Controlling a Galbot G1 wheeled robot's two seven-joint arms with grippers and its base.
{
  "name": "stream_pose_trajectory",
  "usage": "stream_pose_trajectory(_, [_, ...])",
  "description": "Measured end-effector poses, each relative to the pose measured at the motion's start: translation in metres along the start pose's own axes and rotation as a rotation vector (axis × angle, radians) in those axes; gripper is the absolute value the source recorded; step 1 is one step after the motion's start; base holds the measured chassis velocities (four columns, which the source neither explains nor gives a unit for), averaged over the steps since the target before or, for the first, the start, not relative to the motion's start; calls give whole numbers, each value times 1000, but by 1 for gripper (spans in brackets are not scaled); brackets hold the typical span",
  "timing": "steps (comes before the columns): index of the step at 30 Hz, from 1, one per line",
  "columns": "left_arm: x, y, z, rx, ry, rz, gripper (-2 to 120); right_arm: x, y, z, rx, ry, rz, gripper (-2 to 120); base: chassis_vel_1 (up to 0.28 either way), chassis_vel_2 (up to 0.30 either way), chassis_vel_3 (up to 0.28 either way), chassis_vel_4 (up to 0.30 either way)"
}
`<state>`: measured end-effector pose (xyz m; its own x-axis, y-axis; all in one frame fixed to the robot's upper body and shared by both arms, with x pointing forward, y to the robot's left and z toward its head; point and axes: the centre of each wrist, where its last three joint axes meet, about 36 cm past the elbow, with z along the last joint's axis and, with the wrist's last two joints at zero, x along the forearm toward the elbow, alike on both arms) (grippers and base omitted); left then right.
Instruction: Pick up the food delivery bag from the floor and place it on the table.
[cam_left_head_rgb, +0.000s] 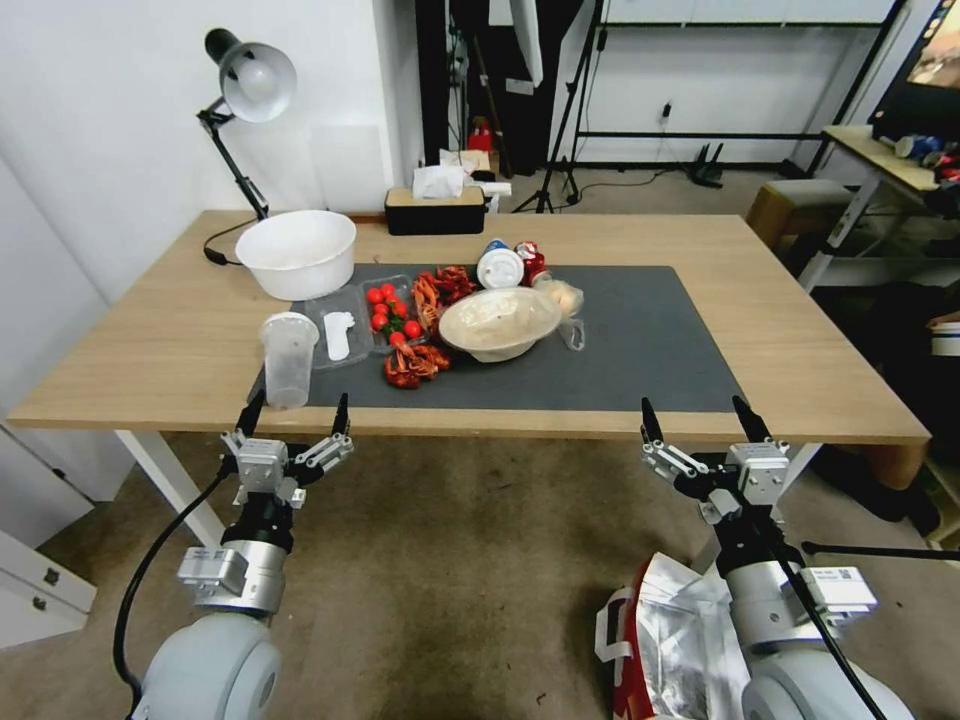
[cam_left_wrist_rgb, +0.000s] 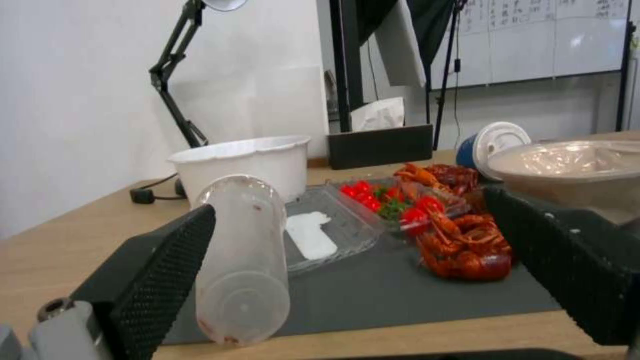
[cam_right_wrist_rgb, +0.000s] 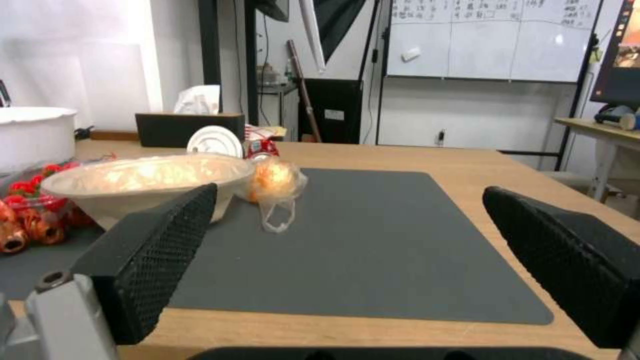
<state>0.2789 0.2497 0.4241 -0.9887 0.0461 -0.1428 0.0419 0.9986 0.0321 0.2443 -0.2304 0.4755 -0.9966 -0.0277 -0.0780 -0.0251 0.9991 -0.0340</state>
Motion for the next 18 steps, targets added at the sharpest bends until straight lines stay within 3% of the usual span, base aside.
stream_pose_trajectory(18, [2, -1, -2, 7, 1, 0, 100, 3, 3, 1, -14, -4, 3, 100, 0, 0, 0, 0])
